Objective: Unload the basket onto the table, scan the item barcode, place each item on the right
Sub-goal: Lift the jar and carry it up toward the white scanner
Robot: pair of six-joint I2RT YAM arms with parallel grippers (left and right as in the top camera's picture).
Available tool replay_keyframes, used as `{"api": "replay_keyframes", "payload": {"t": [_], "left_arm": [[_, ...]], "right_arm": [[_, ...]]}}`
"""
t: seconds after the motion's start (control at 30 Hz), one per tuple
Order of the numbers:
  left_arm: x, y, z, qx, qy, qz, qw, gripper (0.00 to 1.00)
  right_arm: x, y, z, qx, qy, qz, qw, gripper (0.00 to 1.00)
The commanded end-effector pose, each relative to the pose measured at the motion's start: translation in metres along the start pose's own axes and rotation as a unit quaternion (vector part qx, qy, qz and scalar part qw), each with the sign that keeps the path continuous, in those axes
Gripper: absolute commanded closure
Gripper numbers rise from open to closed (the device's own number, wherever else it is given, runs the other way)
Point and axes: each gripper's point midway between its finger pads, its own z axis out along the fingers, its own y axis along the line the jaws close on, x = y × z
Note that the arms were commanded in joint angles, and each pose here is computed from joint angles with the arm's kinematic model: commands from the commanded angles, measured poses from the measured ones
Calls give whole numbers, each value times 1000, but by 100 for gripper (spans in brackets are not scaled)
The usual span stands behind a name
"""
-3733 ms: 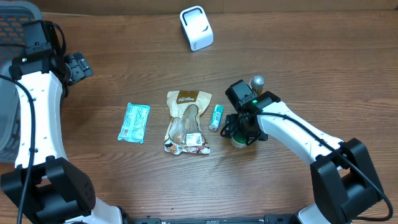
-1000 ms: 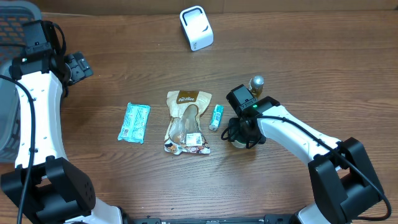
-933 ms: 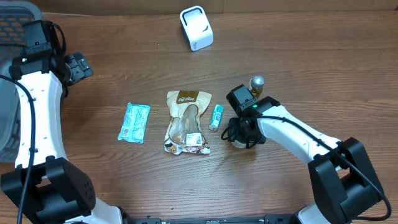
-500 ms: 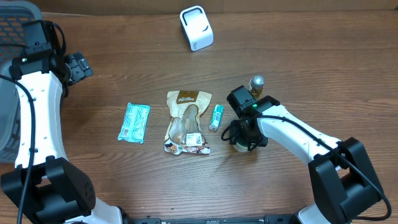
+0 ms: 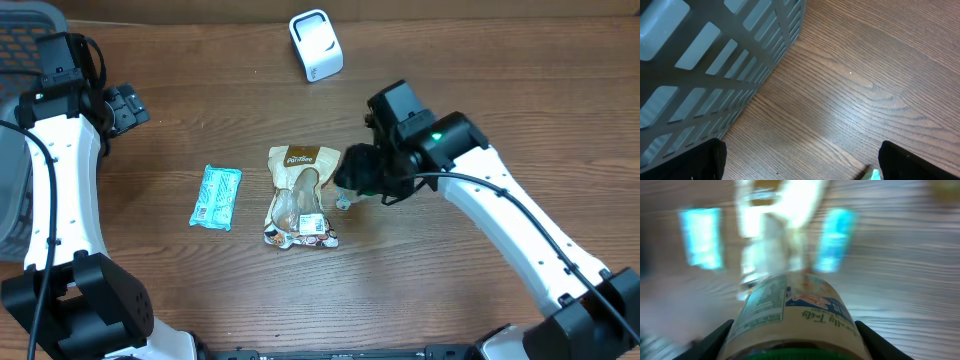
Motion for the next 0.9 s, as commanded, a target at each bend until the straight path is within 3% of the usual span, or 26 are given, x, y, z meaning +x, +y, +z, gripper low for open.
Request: {"api": "replay_keyframes", "payload": {"t": [0.0,0.23,0.63,0.87], "left_arm": [[-10,5,-7,-5,-16,-2,1000,0],[-10,5,-7,-5,-16,-1,1000,1],[-10,5,-7,-5,-16,-1,1000,1],[-10,5,-7,-5,-16,-1,1000,0]], "right_arm": [[25,49,-17,-131,68,-10,989,71],[53,85,-38,-243,156,6,957,72],[47,90,-39,-222,192,187,937,76],[45,101,-46,-248,205,195,927,79]]}}
